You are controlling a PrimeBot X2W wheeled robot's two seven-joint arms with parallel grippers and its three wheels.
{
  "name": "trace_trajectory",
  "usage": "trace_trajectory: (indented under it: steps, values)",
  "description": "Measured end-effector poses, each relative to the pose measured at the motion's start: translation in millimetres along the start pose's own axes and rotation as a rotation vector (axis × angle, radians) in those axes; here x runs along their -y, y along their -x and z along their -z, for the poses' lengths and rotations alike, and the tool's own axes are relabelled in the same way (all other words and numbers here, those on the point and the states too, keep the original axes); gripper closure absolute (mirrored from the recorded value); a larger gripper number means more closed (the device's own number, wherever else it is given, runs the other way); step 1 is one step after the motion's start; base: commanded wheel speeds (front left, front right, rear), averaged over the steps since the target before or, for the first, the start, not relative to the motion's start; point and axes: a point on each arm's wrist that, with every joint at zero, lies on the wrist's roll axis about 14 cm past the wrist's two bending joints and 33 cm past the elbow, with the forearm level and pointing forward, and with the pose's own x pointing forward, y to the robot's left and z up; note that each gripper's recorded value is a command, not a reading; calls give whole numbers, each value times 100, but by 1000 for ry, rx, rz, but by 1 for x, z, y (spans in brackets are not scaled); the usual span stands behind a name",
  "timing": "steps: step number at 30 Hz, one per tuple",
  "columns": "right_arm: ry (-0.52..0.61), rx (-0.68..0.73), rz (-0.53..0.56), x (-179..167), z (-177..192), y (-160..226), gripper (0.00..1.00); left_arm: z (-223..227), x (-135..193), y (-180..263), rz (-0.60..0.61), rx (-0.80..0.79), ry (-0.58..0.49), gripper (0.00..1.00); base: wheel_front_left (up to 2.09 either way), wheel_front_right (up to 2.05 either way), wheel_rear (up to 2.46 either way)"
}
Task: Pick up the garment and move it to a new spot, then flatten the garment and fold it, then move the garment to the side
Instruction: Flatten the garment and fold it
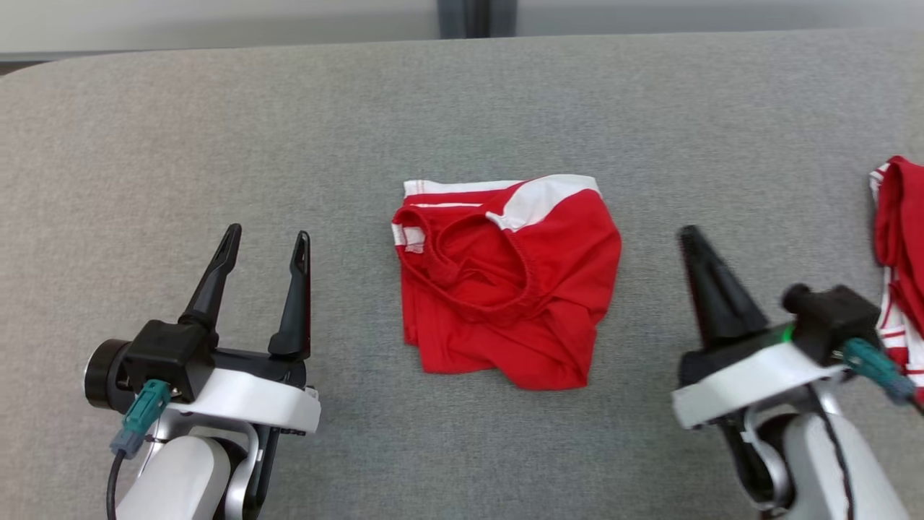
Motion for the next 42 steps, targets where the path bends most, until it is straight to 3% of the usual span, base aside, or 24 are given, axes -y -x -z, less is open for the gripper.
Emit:
trace_trajectory:
  steps: [7,16,33,42]
  values:
    - [-40,-155,-173,-55,52,-26,100,7,-6,4,-25,-15,9,0,0,0,0]
    - [-19,-341,-286,-86,108,-31,100,13,-14,7,-54,-25,20,0,0,0,0]
    - [-32,-366,-545,-165,110,-39,100,17,-20,8,-71,-30,24,0,0,0,0]
    - [-79,-305,-578,-178,94,-42,100,18,-19,7,-69,-31,29,0,0,0,0]
